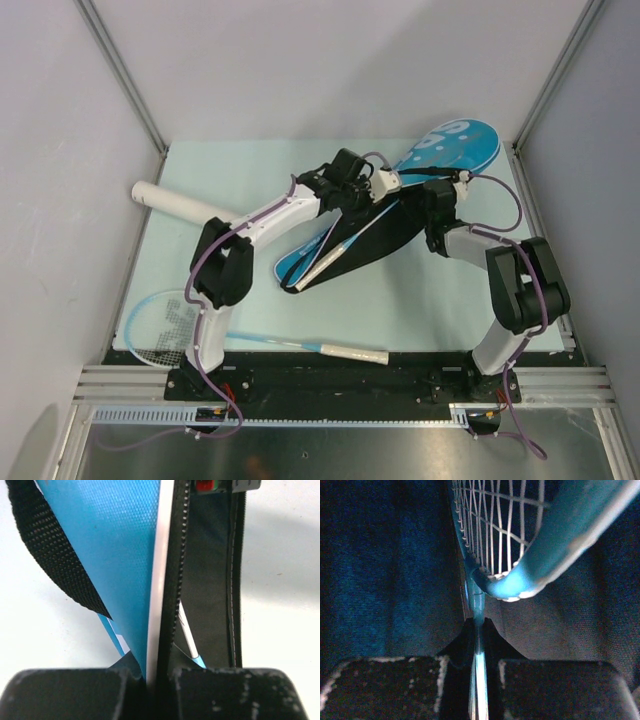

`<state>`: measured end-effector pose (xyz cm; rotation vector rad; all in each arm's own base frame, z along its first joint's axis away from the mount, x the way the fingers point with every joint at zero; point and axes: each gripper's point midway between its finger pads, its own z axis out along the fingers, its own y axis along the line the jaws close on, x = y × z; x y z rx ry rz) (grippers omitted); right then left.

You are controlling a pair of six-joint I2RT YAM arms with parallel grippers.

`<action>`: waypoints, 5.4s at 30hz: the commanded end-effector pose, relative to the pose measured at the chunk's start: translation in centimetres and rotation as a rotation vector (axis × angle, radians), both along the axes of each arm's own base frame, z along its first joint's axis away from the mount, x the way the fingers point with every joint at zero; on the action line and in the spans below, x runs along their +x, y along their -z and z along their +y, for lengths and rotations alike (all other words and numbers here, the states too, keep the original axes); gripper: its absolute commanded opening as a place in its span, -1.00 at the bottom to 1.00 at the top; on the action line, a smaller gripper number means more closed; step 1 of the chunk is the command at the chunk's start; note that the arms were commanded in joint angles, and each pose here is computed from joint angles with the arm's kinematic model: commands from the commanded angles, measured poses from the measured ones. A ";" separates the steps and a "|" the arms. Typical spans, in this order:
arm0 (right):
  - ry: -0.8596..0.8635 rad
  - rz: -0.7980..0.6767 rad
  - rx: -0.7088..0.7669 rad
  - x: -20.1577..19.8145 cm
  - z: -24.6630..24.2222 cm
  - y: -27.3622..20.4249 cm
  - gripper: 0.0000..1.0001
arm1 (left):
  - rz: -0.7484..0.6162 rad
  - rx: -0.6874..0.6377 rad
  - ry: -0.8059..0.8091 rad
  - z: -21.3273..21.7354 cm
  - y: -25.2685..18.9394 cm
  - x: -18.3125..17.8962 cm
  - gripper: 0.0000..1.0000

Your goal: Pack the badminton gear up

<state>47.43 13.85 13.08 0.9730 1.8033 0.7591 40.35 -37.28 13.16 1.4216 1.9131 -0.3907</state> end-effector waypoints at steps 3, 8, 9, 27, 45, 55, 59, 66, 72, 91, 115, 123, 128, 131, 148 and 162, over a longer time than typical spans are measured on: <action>0.229 -0.129 0.062 3.4 -3.3 -3.2 -1.00 | 0.014 -0.124 0.148 -0.4 -6.0 -3.3 -1.00; 0.312 -0.126 0.217 3.8 -2.3 -4.3 -1.00 | 0.075 -0.168 0.164 -0.7 -6.2 -4.0 -1.00; 0.324 -0.115 0.223 4.0 -2.2 -4.0 -1.00 | 0.088 -0.181 0.167 -0.7 -6.3 -4.0 -0.99; 0.017 0.111 -0.167 0.7 2.9 1.3 0.09 | 0.216 -0.274 -0.037 0.6 -5.7 1.5 -1.00; -1.397 -0.261 -0.999 -23.7 16.6 -1.3 0.82 | 0.294 -0.322 -0.174 3.1 -4.5 5.2 -1.00; -1.728 -0.652 -0.957 -31.9 27.1 -0.1 0.72 | 0.285 -0.318 -0.142 5.8 -5.3 4.3 -0.99; -1.803 -0.669 -0.959 -33.3 31.9 2.9 0.49 | 0.284 -0.321 -0.129 6.5 -5.5 4.3 -1.00; -1.764 -0.733 -0.977 -33.7 38.2 4.6 0.32 | 0.296 -0.314 -0.141 7.3 -4.9 4.5 -1.00; -1.722 -0.741 -0.994 -33.1 39.5 6.0 0.17 | 0.290 -0.302 -0.147 7.9 -4.8 4.5 -1.00; -1.805 -0.617 -1.198 -33.5 37.8 12.9 -0.62 | 0.287 -0.296 -0.164 8.9 -4.6 4.9 -1.00; -1.692 -0.571 -1.703 -26.4 18.5 3.9 -1.00 | 0.196 -0.319 -0.371 9.4 -7.2 10.1 -1.00; -1.655 -0.624 -1.663 -28.5 14.2 2.0 -1.00 | 0.200 -0.341 -0.432 8.8 -6.2 12.4 -1.00; -1.699 -0.665 -1.651 -29.8 13.8 2.8 -1.00 | 0.206 -0.379 -0.459 8.2 -6.3 13.4 -1.00; -1.708 -0.696 -1.661 -30.5 15.2 3.3 -1.00 | 0.206 -0.391 -0.437 7.4 -6.8 13.1 -1.00; -1.309 -0.427 -1.691 -23.1 6.8 -1.3 -1.00 | 0.181 -0.336 -0.472 8.3 -5.8 12.8 -1.00; -1.045 -0.381 -1.190 -18.3 4.9 -3.6 -1.00 | 0.234 -0.416 -0.576 8.1 -7.6 12.7 -1.00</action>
